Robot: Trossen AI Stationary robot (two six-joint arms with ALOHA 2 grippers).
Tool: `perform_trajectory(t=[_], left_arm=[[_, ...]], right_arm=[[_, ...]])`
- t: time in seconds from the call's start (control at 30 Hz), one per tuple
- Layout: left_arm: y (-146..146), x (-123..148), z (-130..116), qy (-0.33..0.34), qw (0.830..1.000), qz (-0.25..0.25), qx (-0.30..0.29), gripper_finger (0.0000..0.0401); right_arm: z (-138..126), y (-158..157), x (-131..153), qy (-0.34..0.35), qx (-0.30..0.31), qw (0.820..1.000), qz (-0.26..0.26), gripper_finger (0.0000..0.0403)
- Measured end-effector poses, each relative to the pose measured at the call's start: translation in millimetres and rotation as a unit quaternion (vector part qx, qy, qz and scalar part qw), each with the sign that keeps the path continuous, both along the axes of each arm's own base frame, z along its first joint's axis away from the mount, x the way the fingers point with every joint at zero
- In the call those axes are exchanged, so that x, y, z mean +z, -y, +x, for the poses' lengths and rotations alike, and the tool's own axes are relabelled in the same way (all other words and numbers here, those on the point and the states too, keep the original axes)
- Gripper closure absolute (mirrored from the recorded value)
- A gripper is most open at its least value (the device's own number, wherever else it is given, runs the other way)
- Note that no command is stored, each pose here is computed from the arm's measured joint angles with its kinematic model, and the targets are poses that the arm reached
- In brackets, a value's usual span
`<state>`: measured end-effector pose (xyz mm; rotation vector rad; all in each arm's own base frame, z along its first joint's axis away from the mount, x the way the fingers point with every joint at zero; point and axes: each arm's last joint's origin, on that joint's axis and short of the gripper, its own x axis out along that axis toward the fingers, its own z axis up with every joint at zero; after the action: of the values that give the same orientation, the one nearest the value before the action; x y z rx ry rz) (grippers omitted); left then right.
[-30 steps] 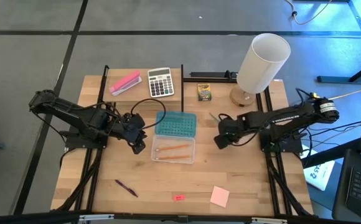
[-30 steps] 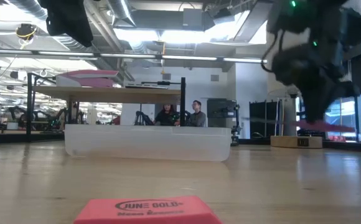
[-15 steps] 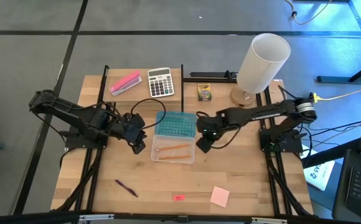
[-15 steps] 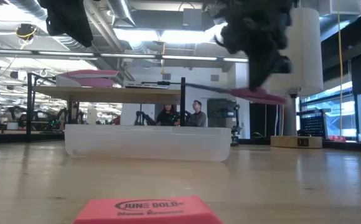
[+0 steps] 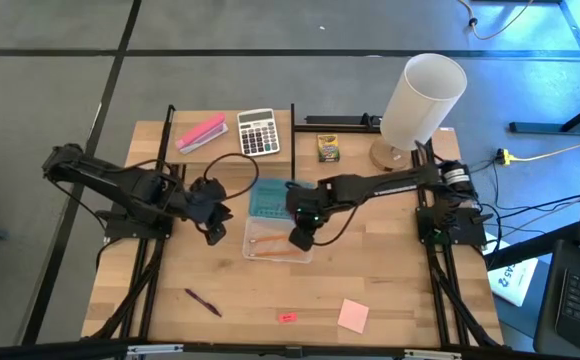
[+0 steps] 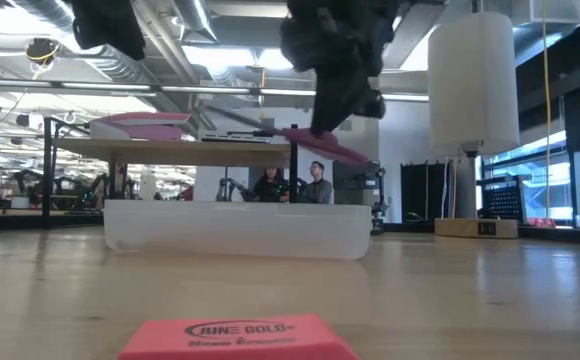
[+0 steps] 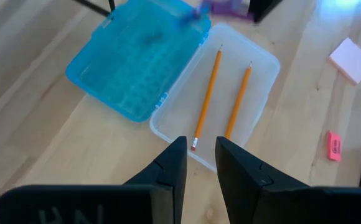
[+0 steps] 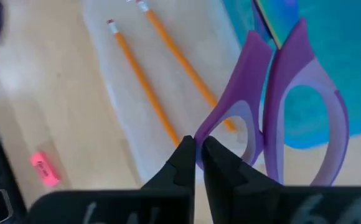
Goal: Pack school essentials
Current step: Put the purple scissors into the blue supply box
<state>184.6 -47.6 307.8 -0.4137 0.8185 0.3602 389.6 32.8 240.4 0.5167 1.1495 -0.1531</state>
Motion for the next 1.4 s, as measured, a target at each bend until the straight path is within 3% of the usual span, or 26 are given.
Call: perform_trajectory(t=[0.4, 0.63, 1.07, 1.4], left_arm=[[-4.0, 8.7, -10.3, 0.022, 0.999, 0.021, -0.016, 0.0323], [-3.4, 8.3, -9.2, 0.020, 0.999, 0.026, -0.029, 0.0323], [-3.3, 8.1, -9.1, 0.017, 0.999, 0.033, -0.038, 0.0323], [-3.3, 8.1, -9.1, 0.017, 0.999, 0.033, -0.039, 0.0323]], right_arm=[[20.1, -21.9, -25.5, 0.030, 0.048, 0.998, 0.012, 0.0386], [18.5, -25.2, -37.5, 0.003, 0.056, 0.998, 0.009, 0.0385], [15.0, -29.6, -41.6, -0.019, 0.064, 0.998, 0.005, 0.0383], [20.3, -31.2, -39.6, 0.015, 0.086, 0.996, -0.002, 0.0382]])
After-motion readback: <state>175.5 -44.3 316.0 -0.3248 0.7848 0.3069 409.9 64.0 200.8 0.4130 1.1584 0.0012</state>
